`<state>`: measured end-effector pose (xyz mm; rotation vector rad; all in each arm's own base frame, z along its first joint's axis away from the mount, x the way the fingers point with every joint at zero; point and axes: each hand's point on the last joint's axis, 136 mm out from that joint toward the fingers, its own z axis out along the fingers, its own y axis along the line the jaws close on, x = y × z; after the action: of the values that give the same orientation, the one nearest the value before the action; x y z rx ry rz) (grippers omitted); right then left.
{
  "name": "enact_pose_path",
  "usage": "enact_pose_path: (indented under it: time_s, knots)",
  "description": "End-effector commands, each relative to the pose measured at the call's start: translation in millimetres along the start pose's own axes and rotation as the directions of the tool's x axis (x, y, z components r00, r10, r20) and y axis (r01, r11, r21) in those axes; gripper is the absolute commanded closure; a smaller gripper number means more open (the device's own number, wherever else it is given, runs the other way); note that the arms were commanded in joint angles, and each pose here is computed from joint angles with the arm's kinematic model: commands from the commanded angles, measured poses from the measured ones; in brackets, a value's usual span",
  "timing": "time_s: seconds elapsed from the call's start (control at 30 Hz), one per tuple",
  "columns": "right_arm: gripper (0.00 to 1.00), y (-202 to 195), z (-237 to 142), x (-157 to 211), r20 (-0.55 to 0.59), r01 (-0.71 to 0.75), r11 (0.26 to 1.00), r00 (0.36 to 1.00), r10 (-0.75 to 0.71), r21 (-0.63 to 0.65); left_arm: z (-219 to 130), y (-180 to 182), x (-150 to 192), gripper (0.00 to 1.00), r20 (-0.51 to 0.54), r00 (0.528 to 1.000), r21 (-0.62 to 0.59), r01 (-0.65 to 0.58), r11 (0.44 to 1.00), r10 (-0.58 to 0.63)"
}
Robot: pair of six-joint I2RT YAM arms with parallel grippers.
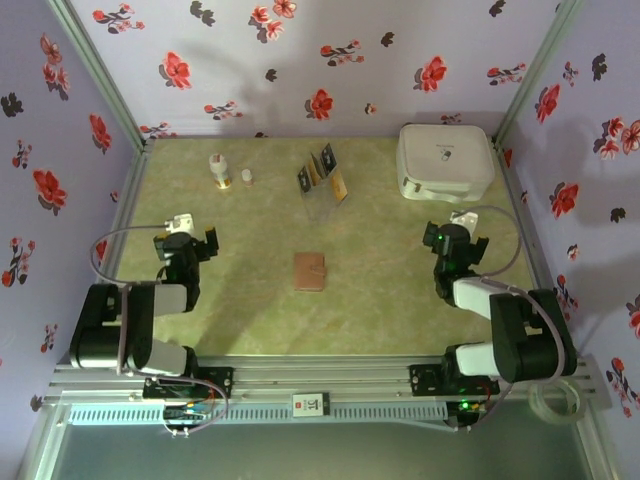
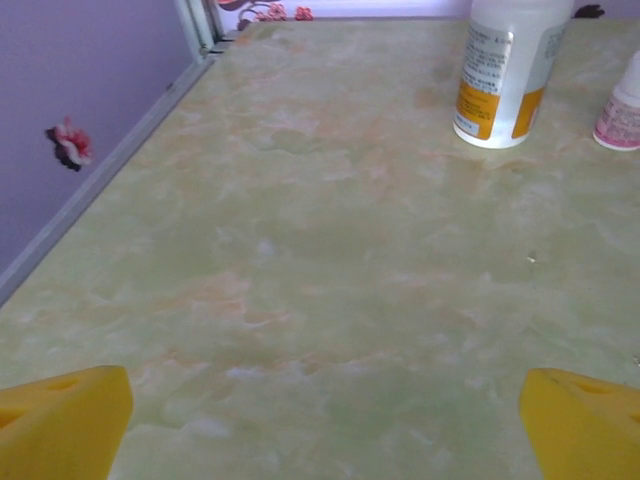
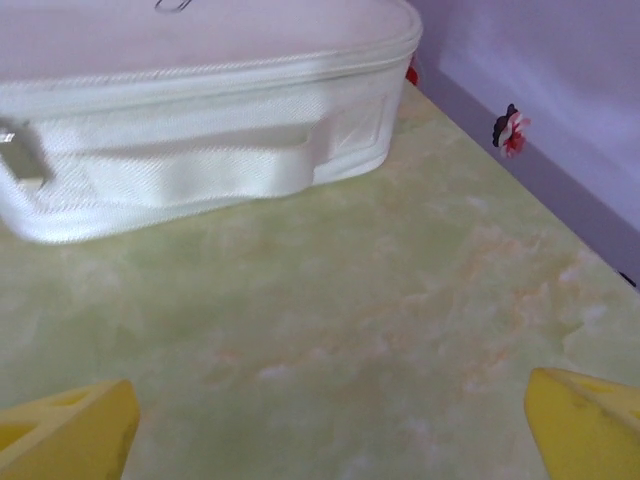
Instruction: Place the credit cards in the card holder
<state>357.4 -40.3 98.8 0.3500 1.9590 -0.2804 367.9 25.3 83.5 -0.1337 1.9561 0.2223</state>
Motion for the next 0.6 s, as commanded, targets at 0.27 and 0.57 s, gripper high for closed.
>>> enact_pose_path:
  time_s: [0.27, 0.57]
  knots:
    - [0.01, 37, 32, 3, -0.023, -0.019, 0.955, 1.0, 0.013, -0.297, 17, -18, -23, 0.0, 0.067, 0.997, 0.098, -0.042, 0.994, 0.035]
    - [0.01, 22, 31, 0, 0.027, -0.023, 0.983, 0.999, 0.029, -0.18, 19, 12, -22, 0.0, 0.066, 0.997, -0.059, 0.054, 0.997, -0.05]
